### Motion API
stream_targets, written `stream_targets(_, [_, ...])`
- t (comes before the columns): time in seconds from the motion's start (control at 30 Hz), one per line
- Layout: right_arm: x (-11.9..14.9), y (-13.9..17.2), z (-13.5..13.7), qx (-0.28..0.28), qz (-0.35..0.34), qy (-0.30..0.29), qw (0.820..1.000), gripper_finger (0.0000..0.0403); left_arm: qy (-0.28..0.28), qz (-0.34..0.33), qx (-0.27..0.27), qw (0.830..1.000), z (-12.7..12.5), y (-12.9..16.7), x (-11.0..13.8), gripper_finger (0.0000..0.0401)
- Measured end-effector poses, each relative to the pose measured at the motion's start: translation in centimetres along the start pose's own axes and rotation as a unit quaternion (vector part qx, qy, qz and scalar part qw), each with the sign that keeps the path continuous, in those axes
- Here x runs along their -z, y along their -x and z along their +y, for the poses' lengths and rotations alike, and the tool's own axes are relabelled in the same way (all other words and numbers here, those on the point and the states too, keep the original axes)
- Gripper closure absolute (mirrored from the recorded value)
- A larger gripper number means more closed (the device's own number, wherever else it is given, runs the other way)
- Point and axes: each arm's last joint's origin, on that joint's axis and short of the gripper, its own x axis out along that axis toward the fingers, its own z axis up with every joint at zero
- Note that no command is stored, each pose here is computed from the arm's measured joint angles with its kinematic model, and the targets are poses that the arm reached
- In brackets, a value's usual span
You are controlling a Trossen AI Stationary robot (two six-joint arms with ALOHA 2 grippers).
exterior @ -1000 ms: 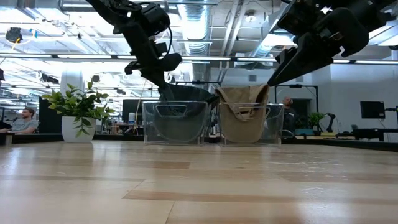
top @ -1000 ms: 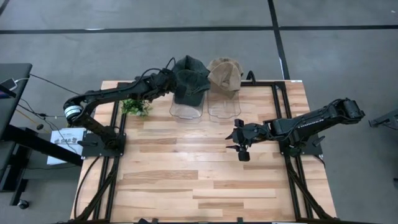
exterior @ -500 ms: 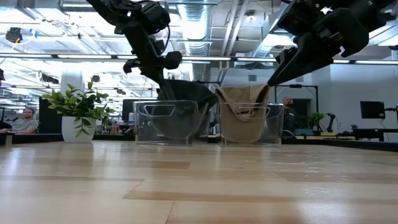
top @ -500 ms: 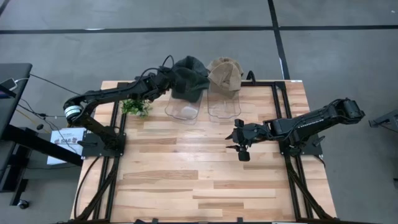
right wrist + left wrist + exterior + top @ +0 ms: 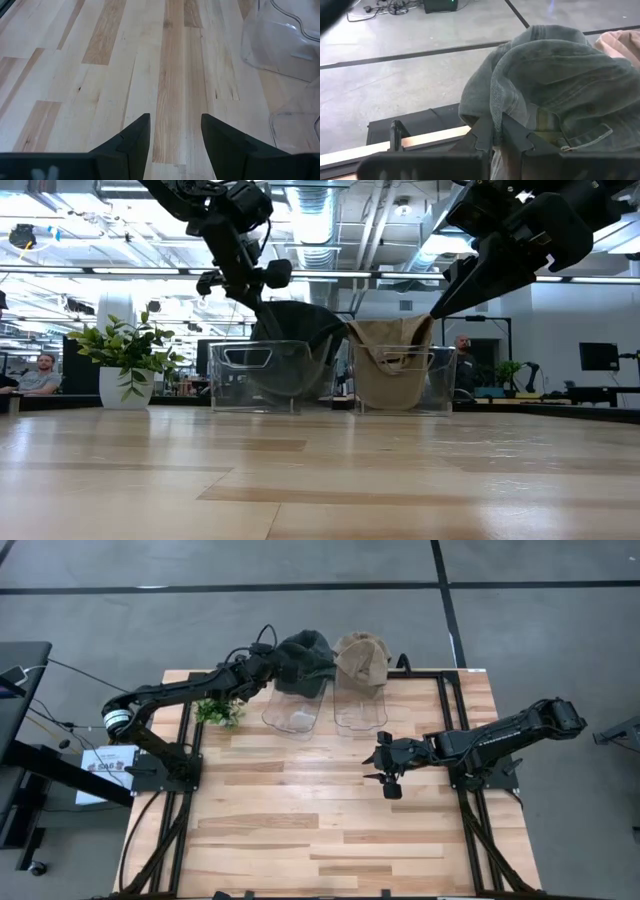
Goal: Pick & Place hat
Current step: Put the black cap into the left transparent bin, then return to Home Position
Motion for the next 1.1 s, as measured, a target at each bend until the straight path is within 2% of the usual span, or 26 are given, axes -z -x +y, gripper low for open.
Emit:
stream_targets(0.47, [0.0, 0.0, 0.0, 0.0, 0.0, 0.0, 1.0, 0.0235, -0.004, 0.005, 0.003, 1.0, 0.1, -0.1, 0.3, 0.0329])
stream_targets(0.7, [0.0, 0.0, 0.0, 0.0, 0.0, 0.0, 1.0, 0.0236, -0.017, 0.009, -0.02, 1.0, 0.6, -0.4, 1.3, 0.0309])
stream_targets(0.93, [0.0, 0.0, 0.0, 0.0, 0.001, 0.0, 1.0, 0.0234, -0.063, -0.045, -0.006, 0.997, -0.7, 0.3, 0.6, 0.0309])
stream_targets(1.1, [0.0, 0.0, 0.0, 0.0, 0.001, 0.0, 1.0, 0.0236, -0.115, -0.105, 0.023, 0.988, -2.3, 1.5, -0.2, 0.0309])
